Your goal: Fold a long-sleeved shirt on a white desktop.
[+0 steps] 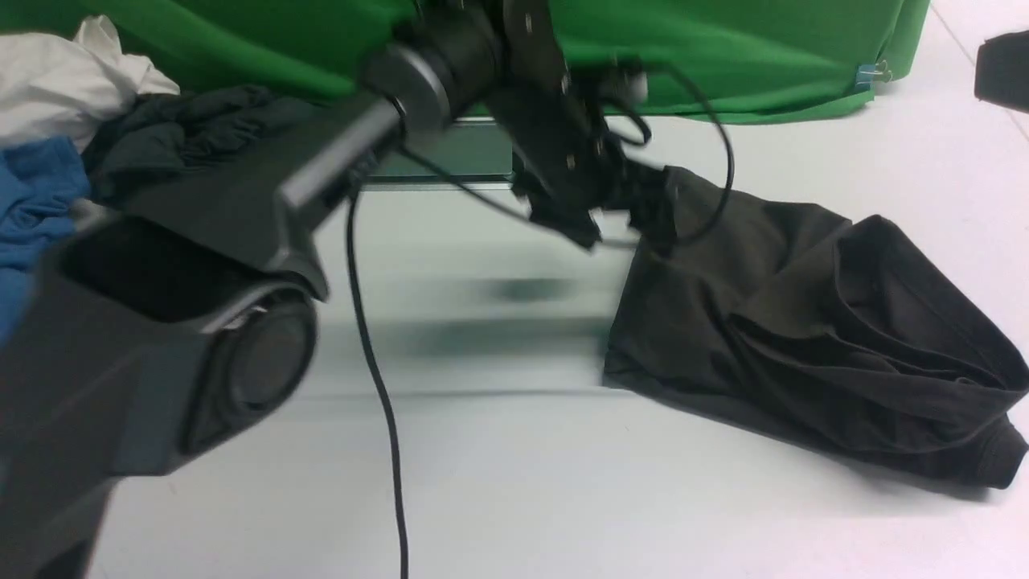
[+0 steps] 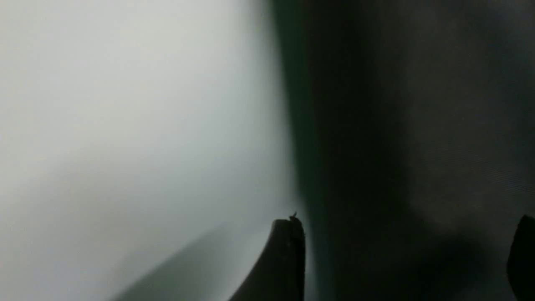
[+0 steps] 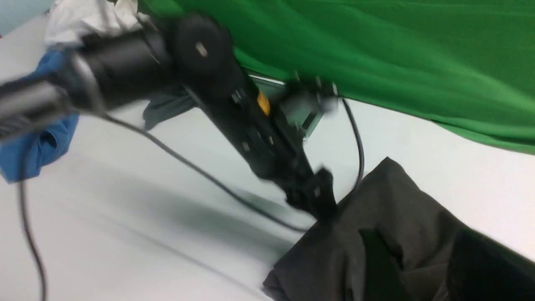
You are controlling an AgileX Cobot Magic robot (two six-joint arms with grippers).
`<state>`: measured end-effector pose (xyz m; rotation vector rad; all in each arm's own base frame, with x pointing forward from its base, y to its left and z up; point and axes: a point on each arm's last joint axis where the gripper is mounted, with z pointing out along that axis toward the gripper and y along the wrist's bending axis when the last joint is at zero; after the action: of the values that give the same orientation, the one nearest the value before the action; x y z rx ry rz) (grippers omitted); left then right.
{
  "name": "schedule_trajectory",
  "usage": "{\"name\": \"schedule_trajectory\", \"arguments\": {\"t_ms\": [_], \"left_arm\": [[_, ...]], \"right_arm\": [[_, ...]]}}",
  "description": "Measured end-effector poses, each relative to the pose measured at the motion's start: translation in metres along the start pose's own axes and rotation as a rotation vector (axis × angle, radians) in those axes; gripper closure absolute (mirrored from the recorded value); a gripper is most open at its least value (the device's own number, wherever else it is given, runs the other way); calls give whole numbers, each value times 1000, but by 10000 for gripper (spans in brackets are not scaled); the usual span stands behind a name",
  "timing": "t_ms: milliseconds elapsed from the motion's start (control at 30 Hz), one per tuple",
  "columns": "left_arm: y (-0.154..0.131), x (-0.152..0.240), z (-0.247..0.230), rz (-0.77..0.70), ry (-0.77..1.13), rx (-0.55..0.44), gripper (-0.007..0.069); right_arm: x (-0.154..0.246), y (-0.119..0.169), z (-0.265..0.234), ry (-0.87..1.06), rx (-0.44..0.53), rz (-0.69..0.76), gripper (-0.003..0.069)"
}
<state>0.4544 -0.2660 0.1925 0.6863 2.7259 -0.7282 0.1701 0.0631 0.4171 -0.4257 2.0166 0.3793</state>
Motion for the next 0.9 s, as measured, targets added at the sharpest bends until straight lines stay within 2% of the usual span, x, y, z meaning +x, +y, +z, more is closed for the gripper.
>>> {"name": "schedule_trajectory", "arguments": {"t_ms": [67, 200, 300, 367, 400, 500, 567, 667, 733, 800, 900], "left_arm": [[1, 3, 16, 3, 16, 61, -67], [3, 7, 35, 4, 32, 102, -66], [5, 8, 36, 25, 49, 113, 10], [10, 10, 35, 10, 73, 114, 150], [11, 10, 34, 9, 73, 112, 165], [23, 11, 23, -49, 83, 70, 460], [30, 10, 7, -56, 72, 30, 555], [34, 9, -21, -52, 46, -19, 587], [48, 17, -53, -65, 40, -94, 589], [55, 24, -65, -84, 45, -120, 589], [88, 58, -90, -177, 50, -183, 589]], "right_arm": [[0, 0, 0, -1, 2, -2, 419], [0, -1, 3, 7, 3, 0, 419], [1, -2, 10, 26, 0, 2, 419], [4, 1, 19, 45, -19, -5, 418], [3, 0, 20, 46, -18, -5, 418], [5, 12, 39, 84, -79, -31, 418], [7, 20, 50, 118, -116, -45, 418], [9, 26, 64, 167, -147, -56, 418], [11, 26, 81, 220, -157, -54, 418], [11, 26, 88, 238, -155, -54, 418], [16, 23, 106, 293, -151, -54, 418]]}}
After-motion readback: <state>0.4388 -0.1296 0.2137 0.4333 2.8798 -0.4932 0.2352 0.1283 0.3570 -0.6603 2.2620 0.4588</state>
